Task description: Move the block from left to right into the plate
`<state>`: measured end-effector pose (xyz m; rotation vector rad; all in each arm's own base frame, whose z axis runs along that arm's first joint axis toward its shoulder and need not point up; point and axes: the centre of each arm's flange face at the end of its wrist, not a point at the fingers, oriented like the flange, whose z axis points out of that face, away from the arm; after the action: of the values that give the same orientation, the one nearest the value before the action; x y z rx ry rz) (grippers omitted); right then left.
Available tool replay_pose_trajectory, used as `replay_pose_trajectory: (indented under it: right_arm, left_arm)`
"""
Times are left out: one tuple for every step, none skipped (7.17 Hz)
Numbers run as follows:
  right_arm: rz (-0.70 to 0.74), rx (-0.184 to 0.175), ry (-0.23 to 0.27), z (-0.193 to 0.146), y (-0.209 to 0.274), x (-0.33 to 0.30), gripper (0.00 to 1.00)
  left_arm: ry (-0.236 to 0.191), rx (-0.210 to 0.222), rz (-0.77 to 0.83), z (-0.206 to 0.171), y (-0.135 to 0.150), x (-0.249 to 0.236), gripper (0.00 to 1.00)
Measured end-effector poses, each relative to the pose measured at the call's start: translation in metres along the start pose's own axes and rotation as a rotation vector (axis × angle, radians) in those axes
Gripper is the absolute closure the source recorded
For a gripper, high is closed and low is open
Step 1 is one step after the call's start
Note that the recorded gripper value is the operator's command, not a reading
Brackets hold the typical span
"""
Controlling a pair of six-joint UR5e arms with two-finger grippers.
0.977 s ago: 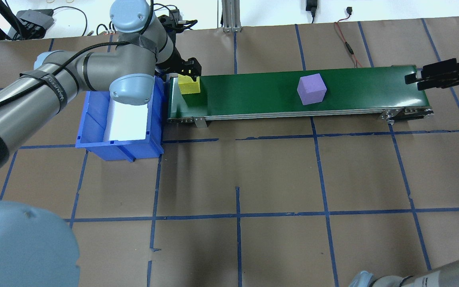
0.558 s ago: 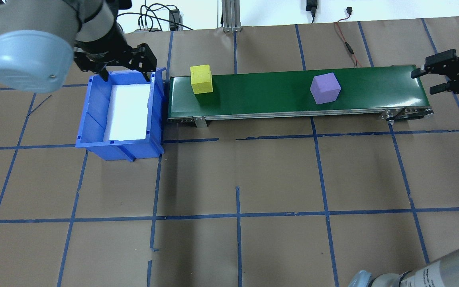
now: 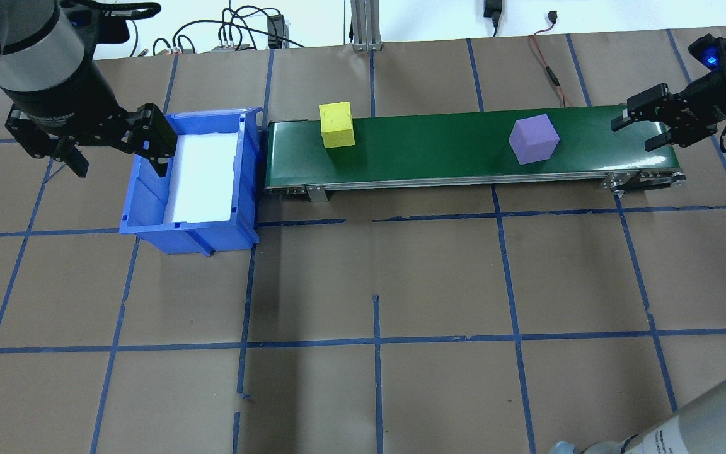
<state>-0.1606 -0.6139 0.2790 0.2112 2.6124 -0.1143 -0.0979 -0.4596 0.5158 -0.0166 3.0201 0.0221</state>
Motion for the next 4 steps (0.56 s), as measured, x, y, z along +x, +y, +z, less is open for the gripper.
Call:
replay_pose_trajectory:
  right_arm:
    - [-0.018, -0.002, -0.002, 0.003, -0.001, -0.005, 0.0]
    - [-0.025, 0.003, -0.019, 0.005, -0.002, -0.007, 0.0]
    - [-0.031, 0.013, -0.046, 0.007, -0.003, -0.01, 0.0]
    - [-0.034, 0.018, -0.063, 0.008, -0.003, -0.011, 0.0]
  left_arm:
    - [0.0, -0.008, 0.041, 0.001, 0.0, -0.011, 0.0]
    - [0.004, -0.017, 0.07, 0.006, -0.002, -0.018, 0.0]
    - [0.03, -0.024, 0.083, 0.015, -0.007, -0.02, 0.0]
    - [0.075, -0.001, 0.09, 0.02, -0.013, -0.016, 0.0]
